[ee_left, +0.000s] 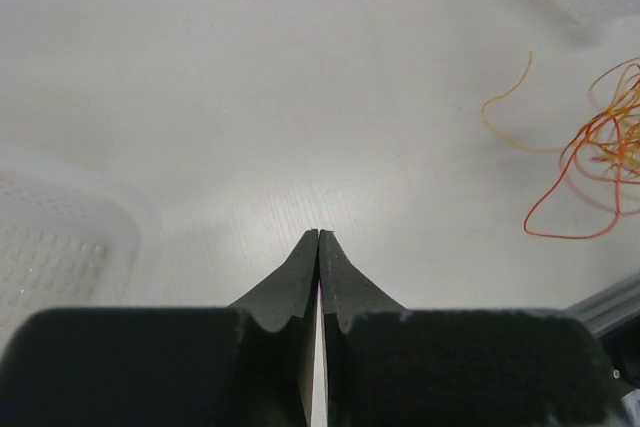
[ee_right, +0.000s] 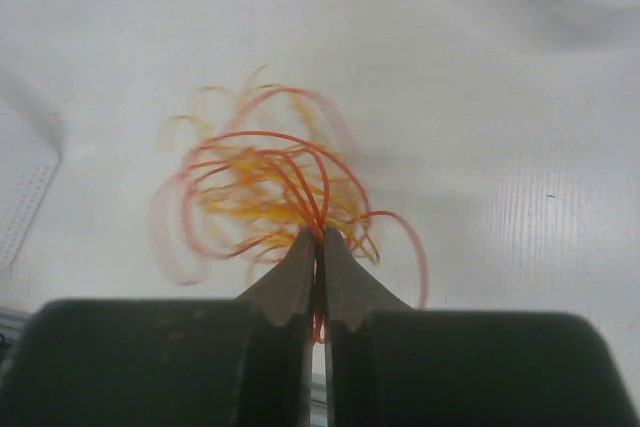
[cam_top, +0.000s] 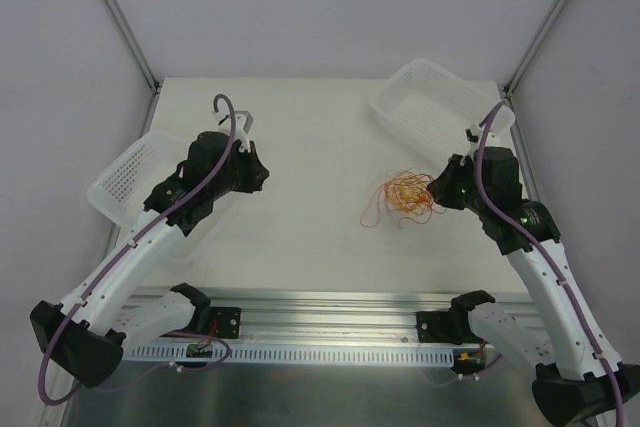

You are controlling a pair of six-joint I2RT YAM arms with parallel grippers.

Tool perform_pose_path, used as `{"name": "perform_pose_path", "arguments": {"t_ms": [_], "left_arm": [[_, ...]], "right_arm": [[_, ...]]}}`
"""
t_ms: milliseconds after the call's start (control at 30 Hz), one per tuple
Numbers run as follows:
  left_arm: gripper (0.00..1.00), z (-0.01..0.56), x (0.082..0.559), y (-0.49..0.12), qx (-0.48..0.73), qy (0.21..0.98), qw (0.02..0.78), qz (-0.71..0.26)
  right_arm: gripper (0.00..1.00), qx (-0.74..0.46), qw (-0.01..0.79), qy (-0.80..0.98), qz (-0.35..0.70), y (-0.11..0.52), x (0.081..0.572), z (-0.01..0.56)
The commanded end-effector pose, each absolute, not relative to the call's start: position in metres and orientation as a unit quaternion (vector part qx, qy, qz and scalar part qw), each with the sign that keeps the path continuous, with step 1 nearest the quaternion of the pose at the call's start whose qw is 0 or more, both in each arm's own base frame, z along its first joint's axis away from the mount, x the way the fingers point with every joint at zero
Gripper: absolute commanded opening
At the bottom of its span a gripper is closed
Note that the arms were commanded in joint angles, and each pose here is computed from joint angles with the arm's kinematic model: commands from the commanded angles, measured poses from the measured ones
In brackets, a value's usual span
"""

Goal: Untangle the cables

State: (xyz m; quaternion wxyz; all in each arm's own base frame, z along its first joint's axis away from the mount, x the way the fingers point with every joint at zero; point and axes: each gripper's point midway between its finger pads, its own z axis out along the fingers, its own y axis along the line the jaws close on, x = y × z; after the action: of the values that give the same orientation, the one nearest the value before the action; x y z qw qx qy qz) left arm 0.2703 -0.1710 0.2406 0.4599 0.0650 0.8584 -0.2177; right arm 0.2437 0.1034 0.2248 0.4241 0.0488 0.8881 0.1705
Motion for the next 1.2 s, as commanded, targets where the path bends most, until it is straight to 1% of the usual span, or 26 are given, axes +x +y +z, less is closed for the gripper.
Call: {"name": "perform_pose_path", "arguments": {"t_ms": [0,33,100,267,300,333,367,400,467,500,567,600,700,767,867,1033,1167], "left_arm": [[0.0,0.213,0.27,-0.166,0.049,0.882,0.423,-0.201],[0.0,0.209,0.262,-0.184,0.066,0.882,0.396,-0.246],[0.0,0.205,0.259,-0.202,0.081,0.875,0.391,-0.275],[0.0,0.202,0.247,-0.239,0.135,0.861,0.378,-0.312],[0.04,0.204,0.246,-0.246,0.144,0.855,0.38,-0.321],[0.09,0.204,0.241,-0.253,0.155,0.851,0.378,-0.329],[0.21,0.2,0.24,-0.257,0.159,0.852,0.373,-0.332],[0.28,0.2,0.235,-0.262,0.167,0.848,0.367,-0.343],[0.42,0.195,0.232,-0.268,0.169,0.847,0.36,-0.352],[0.54,0.194,0.231,-0.27,0.17,0.847,0.358,-0.354],[0.67,0.186,0.226,-0.272,0.172,0.85,0.347,-0.356],[0.75,0.184,0.225,-0.272,0.173,0.851,0.345,-0.356],[0.84,0.177,0.218,-0.278,0.175,0.855,0.333,-0.358],[0.85,0.171,0.213,-0.285,0.18,0.858,0.319,-0.359],[0.83,0.159,0.209,-0.295,0.193,0.865,0.3,-0.353],[0.78,0.131,0.21,-0.304,0.19,0.885,0.267,-0.33],[0.76,0.123,0.214,-0.316,0.177,0.894,0.244,-0.332]], "right_arm": [[0.01,0.005,0.43,0.88,0.201,0.109,0.228,0.259],[0.01,-0.006,0.427,0.877,0.222,0.118,0.229,0.263],[0.01,-0.026,0.406,0.873,0.27,0.139,0.226,0.256],[0.0,-0.038,0.357,0.888,0.286,0.164,0.22,0.211],[0.01,-0.04,0.362,0.886,0.287,0.169,0.223,0.208],[0.02,-0.047,0.345,0.892,0.289,0.178,0.217,0.196],[0.13,-0.05,0.332,0.899,0.282,0.183,0.217,0.186],[0.25,-0.055,0.321,0.903,0.279,0.188,0.217,0.179],[0.52,-0.082,0.296,0.909,0.281,0.204,0.209,0.173],[0.55,-0.088,0.28,0.918,0.265,0.205,0.206,0.164],[0.57,-0.113,0.287,0.915,0.26,0.212,0.202,0.169],[0.58,-0.112,0.294,0.915,0.253,0.208,0.202,0.172],[0.58,-0.111,0.32,0.915,0.221,0.193,0.206,0.18],[0.58,-0.107,0.327,0.916,0.208,0.185,0.207,0.182],[0.56,-0.101,0.316,0.922,0.202,0.178,0.206,0.173],[0.55,-0.101,0.279,0.921,0.253,0.195,0.192,0.154],[0.55,-0.108,0.268,0.92,0.265,0.205,0.187,0.142]]}}
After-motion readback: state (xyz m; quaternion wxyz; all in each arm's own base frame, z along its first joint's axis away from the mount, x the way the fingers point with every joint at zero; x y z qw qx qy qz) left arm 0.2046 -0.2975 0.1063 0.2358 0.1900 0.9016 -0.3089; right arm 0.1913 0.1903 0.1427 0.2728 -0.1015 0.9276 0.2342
